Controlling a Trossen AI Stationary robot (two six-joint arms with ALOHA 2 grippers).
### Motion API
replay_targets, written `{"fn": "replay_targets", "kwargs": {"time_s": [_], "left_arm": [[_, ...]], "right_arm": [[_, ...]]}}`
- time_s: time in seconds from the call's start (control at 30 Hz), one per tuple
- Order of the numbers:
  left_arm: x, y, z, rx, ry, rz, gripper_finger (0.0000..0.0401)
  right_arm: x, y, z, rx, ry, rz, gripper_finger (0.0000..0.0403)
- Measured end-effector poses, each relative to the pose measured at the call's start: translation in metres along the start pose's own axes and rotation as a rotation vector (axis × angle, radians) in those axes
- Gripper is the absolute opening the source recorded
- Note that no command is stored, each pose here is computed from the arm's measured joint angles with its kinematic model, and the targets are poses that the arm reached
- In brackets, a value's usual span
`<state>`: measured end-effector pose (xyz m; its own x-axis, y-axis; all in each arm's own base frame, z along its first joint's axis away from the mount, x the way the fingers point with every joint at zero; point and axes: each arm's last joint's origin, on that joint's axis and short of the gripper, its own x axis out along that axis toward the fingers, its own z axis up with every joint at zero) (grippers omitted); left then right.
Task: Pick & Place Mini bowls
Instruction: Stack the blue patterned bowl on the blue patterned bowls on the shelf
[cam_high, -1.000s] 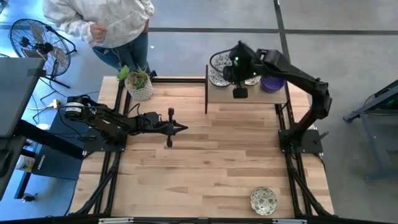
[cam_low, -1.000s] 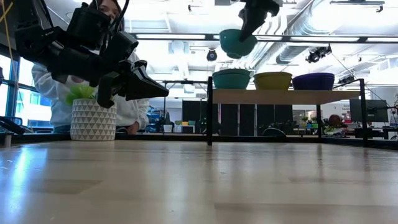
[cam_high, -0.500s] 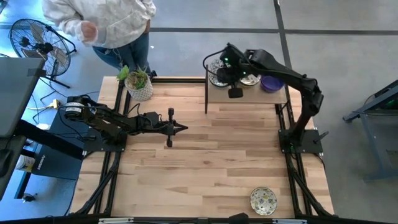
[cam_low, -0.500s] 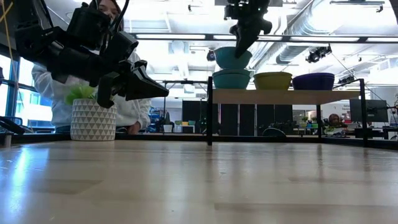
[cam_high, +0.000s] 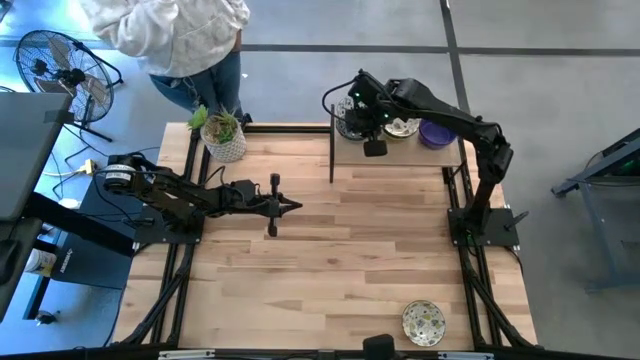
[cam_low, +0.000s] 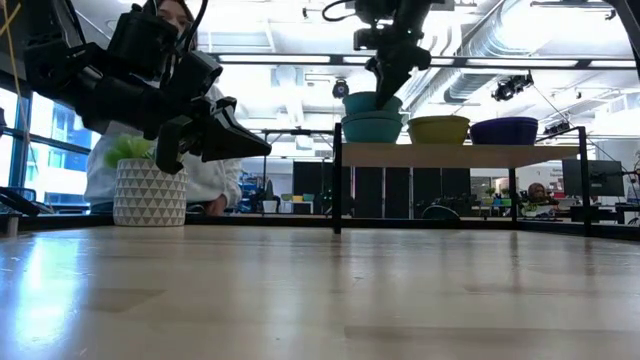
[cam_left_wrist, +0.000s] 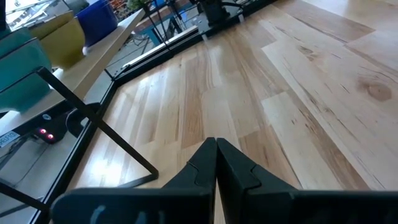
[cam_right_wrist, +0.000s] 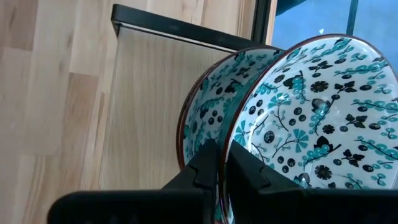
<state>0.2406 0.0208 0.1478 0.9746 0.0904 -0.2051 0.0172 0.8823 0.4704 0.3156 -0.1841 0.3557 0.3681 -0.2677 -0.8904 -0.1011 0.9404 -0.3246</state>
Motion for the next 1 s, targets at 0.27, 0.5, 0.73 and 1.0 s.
{"fn": "replay_targets", "kwargs": {"time_s": [0.27,0.5,0.73,1.0], "left_arm": [[-0.0001,-0.0001,-0.0002,0.000,0.002,-0.001,0.0000],[0.0000,-0.0001,-0.0002,0.000,0.002,-0.001,0.0000],[0.0000,-0.0001,-0.0002,0.000,0.002,-0.001,0.0000],[-0.0001,-0.0002,-0.0002,0.000,0.002,-0.002,0.0000]], "right_arm": [[0.0002,0.0005,-0.0009,-0.007,0.007,0.010,0.0019],[0.0002,0.0009,-0.0012,-0.007,0.008,0.015,0.0025],[0.0002,0.0009,-0.0010,-0.006,0.007,0.014,0.0053],[-0.0026,0.0017,-0.0009,0.019,0.007,0.004,0.0101]]}}
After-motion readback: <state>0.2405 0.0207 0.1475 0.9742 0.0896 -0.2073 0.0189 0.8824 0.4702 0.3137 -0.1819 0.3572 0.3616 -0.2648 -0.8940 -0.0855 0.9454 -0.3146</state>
